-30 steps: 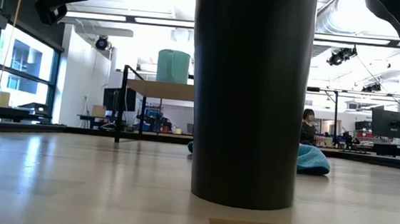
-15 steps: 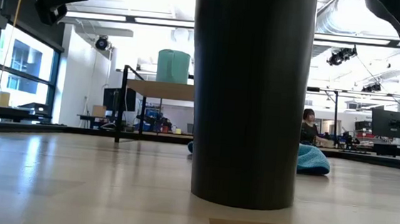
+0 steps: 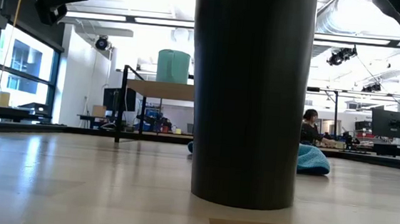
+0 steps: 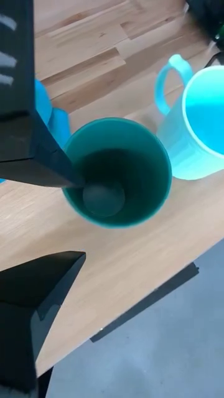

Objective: Stack small to large cups/mugs on shelf
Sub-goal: Put the black cup on the shelf

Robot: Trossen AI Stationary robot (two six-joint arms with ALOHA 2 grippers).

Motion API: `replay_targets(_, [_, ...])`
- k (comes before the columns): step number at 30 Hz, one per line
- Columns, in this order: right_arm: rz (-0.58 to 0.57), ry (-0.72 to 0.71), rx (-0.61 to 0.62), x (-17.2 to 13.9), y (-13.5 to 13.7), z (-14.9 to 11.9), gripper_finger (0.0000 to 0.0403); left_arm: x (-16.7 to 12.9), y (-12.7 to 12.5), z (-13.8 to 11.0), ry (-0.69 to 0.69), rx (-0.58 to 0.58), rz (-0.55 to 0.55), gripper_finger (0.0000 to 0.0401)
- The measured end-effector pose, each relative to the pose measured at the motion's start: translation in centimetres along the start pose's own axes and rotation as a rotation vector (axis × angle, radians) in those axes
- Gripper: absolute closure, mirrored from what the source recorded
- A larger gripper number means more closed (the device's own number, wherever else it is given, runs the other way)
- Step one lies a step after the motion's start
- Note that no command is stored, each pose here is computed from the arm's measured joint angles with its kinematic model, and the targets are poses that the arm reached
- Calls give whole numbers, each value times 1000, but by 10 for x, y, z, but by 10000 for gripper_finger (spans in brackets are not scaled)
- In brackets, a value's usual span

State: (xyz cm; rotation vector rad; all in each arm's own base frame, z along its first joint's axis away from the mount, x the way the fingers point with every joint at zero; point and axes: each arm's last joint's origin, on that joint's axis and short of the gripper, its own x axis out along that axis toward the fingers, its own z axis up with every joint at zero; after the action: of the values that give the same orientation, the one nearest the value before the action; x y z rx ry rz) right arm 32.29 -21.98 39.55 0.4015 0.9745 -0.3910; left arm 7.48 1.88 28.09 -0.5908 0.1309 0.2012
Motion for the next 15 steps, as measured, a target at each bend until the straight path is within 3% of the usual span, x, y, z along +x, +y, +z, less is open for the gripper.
replay_targets(15, [-14,-36,-4,-30,1,-8,233,0,0,0,0,0,0,162])
